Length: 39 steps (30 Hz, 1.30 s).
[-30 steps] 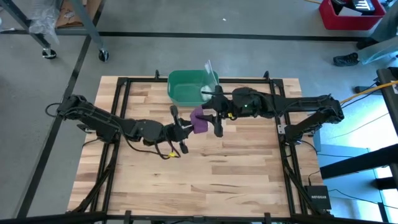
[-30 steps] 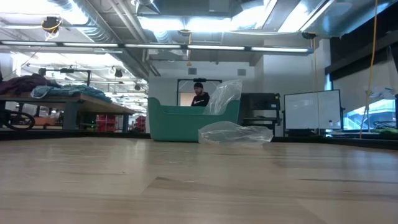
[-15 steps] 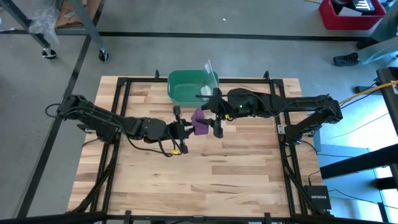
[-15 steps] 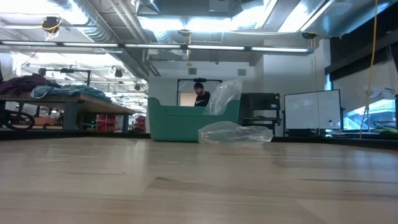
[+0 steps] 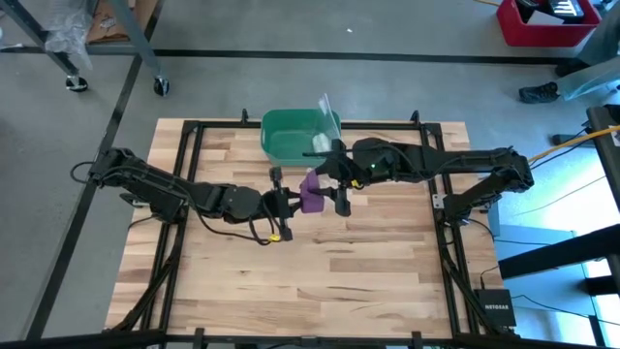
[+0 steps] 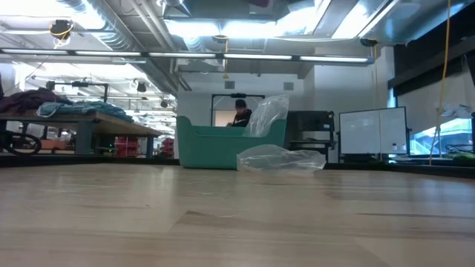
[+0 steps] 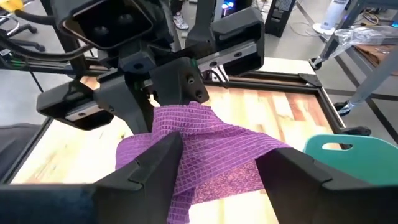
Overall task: Roll bandage
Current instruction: Roll the violet bandage
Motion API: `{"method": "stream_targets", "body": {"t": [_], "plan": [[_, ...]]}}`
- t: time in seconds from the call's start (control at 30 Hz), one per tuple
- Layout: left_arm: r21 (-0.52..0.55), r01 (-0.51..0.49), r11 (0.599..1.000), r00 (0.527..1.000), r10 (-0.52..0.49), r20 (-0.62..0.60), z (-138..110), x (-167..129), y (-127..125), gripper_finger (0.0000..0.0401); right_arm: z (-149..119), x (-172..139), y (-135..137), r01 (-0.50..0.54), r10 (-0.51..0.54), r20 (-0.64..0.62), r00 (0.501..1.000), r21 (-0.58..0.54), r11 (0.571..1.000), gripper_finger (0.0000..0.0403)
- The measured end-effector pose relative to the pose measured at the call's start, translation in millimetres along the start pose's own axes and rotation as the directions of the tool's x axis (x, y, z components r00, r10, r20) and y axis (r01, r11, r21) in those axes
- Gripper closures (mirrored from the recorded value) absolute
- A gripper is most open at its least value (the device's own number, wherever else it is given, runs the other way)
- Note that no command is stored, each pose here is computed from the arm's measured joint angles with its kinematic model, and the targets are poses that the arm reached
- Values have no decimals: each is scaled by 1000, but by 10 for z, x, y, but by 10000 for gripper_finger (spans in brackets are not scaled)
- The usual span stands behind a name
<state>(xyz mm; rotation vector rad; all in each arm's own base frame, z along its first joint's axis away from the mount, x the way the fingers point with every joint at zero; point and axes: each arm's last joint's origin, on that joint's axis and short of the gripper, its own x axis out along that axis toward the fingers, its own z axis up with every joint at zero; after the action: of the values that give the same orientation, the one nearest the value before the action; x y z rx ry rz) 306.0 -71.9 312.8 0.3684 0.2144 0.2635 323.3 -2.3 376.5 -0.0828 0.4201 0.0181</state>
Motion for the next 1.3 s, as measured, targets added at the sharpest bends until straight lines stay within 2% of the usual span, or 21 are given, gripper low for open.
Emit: {"method": "stream_targets", "body": {"t": [0.3, 0.63, 0.83, 0.9, 1.03, 1.1, 1.23, 1.3], "plan": [[-16, 16, 1000, 996, -18, -92, -111, 27, 24, 386, -82, 105, -12, 44, -48, -56, 997, -56, 997, 184], [-30, 21, 999, 992, -24, -125, -144, 22, 18, 386, -106, 149, -11, 45, -50, -71, 996, -78, 996, 184], [51, 92, 994, 985, -83, -148, -163, -18, -46, 386, -134, 147, -1, 43, -56, -101, 993, -133, 990, 185], [78, 99, 992, 981, -84, -174, -190, -25, -53, 386, -130, 122, 8, 15, -28, -98, 995, -126, 992, 185], [69, 83, 994, 979, -68, -191, -208, -19, -38, 386, -61, 38, 31, -107, 105, -44, 994, -58, 993, 185], [51, 89, 995, 978, -77, -195, -217, -16, -39, 386, -47, 31, 19, -69, 66, -38, 997, -66, 995, 185], [49, 99, 994, 977, -88, -195, -216, -20, -49, 386, -190, 121, -39, 62, -73, -108, 991, -107, 992, 185], [59, 108, 992, 975, -94, -201, -224, -23, -53, 386, -255, 167, -83, 80, -94, -131, 987, -104, 991, 185]]}}
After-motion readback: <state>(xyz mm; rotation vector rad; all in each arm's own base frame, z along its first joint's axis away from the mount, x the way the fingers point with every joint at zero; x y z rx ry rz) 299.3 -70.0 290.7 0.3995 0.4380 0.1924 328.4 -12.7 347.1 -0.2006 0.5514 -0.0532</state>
